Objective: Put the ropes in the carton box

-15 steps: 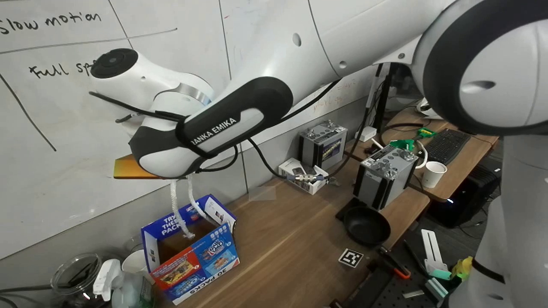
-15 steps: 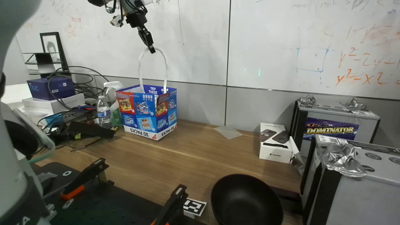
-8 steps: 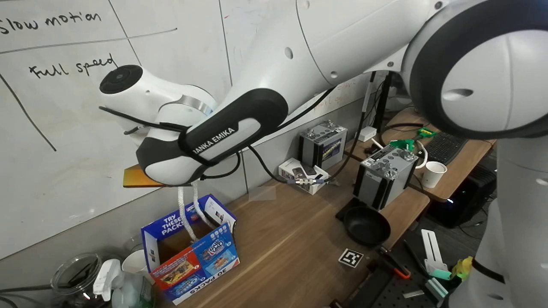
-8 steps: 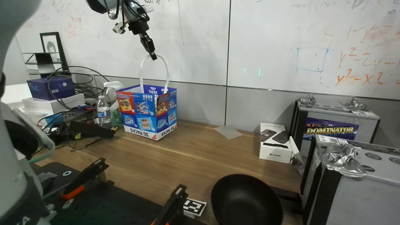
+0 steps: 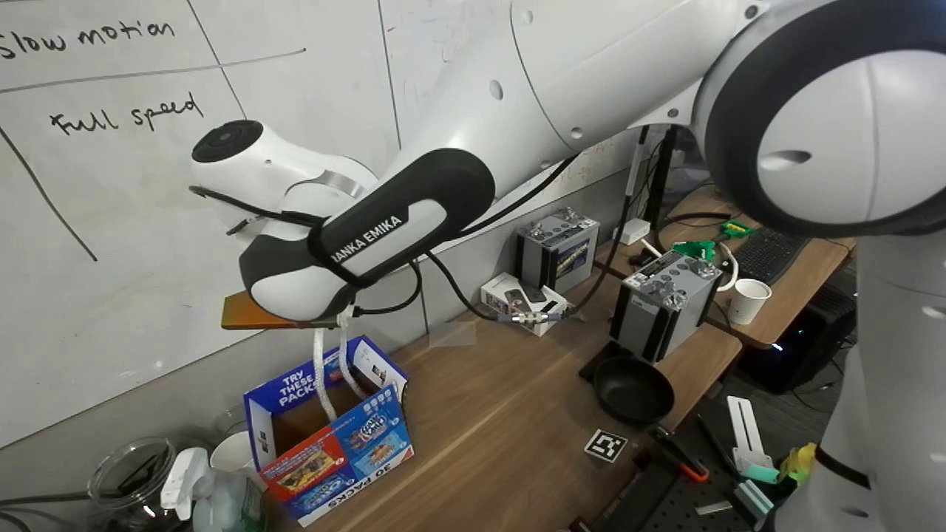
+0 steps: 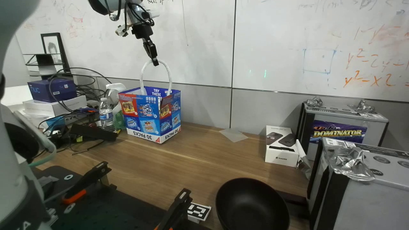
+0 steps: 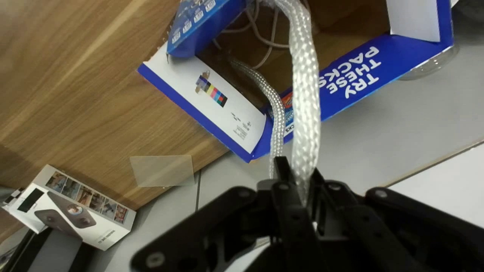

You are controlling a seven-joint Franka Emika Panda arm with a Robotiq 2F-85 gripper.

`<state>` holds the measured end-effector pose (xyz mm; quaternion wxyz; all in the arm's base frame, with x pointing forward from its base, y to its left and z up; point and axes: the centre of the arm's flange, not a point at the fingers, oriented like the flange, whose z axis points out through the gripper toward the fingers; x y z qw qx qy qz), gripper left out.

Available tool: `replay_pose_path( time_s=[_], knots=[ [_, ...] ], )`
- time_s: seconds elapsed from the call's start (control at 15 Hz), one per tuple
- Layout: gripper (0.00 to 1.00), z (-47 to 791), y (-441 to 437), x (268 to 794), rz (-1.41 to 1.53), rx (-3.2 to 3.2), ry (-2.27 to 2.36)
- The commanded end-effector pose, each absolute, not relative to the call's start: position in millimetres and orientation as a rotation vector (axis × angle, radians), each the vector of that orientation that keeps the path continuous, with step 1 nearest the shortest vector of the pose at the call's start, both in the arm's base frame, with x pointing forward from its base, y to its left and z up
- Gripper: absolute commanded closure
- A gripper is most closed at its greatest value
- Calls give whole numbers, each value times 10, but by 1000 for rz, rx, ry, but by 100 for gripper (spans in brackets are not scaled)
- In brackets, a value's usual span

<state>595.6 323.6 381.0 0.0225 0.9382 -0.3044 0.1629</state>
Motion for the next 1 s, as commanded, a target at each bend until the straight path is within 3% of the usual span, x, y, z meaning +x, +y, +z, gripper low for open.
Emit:
replay_pose_path(
  time_s=[0.0,0.2,0.27,0.33,0.47,0.93],
  knots=[
    [97,3862,3152,5882,419,2947,-921],
    [97,3797,3144,5885,376,2951,-915],
    [89,3779,3138,5882,364,2952,-907],
    [64,3766,3131,5885,357,2952,-902],
    [60,3749,3113,5886,347,2946,-900],
    [9,3788,2854,5728,191,2901,-636]
  ],
)
